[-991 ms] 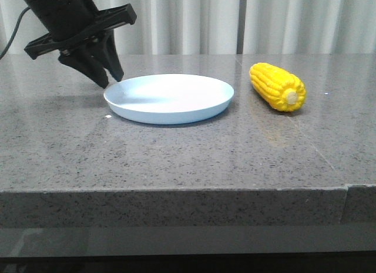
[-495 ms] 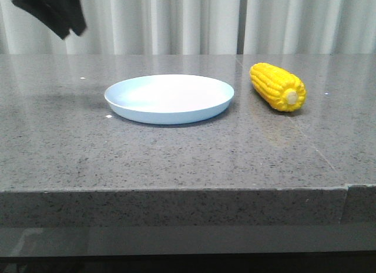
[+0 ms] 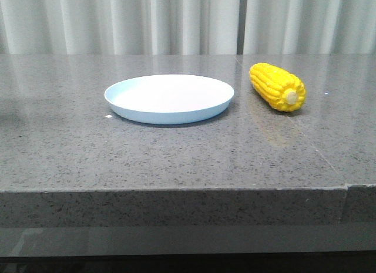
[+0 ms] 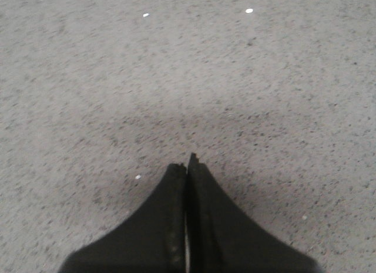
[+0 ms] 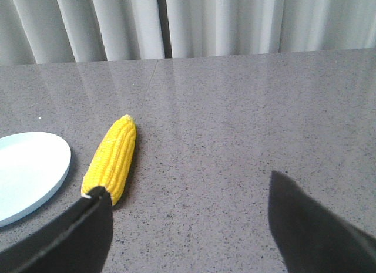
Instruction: Place corn on plate with both arms
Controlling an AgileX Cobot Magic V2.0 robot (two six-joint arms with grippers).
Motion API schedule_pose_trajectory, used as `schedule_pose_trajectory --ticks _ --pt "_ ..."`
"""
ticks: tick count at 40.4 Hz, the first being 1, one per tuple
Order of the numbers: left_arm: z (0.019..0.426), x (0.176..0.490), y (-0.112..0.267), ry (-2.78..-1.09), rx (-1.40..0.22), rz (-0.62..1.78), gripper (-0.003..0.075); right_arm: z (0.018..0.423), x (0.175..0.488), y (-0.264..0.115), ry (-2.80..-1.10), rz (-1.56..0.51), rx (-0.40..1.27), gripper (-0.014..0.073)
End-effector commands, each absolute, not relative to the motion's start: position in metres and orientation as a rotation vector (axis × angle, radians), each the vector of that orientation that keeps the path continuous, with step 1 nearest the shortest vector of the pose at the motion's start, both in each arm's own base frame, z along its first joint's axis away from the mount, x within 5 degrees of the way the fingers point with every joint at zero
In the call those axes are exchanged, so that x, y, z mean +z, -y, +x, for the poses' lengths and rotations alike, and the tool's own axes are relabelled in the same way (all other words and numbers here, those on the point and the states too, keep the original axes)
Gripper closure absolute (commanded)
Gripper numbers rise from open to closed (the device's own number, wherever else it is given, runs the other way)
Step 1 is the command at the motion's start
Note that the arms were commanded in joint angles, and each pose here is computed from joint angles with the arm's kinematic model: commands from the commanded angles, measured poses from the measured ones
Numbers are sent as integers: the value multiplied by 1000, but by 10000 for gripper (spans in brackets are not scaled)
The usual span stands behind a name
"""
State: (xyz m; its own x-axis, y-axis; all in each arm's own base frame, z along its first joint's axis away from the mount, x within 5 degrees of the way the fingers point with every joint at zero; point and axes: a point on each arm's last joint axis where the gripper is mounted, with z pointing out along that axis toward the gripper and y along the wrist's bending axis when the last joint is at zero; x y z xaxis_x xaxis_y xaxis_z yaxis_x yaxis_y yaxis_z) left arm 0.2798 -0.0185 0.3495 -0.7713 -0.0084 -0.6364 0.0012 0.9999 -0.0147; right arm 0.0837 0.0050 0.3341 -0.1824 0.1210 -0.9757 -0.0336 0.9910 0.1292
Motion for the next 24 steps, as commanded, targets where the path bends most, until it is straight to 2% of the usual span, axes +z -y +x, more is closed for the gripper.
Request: schedule_pose_trajectory --ticks 1,12,24 --pt "258 371 15 -2243 -44 -21 740 85 352 -4 -1644 62 127 19" --pt "191 354 12 -1903 -81 -5 741 85 352 -4 -1644 62 127 19" --pt "126 323 8 -1725 -80 11 741 85 352 -4 -1644 62 127 19"
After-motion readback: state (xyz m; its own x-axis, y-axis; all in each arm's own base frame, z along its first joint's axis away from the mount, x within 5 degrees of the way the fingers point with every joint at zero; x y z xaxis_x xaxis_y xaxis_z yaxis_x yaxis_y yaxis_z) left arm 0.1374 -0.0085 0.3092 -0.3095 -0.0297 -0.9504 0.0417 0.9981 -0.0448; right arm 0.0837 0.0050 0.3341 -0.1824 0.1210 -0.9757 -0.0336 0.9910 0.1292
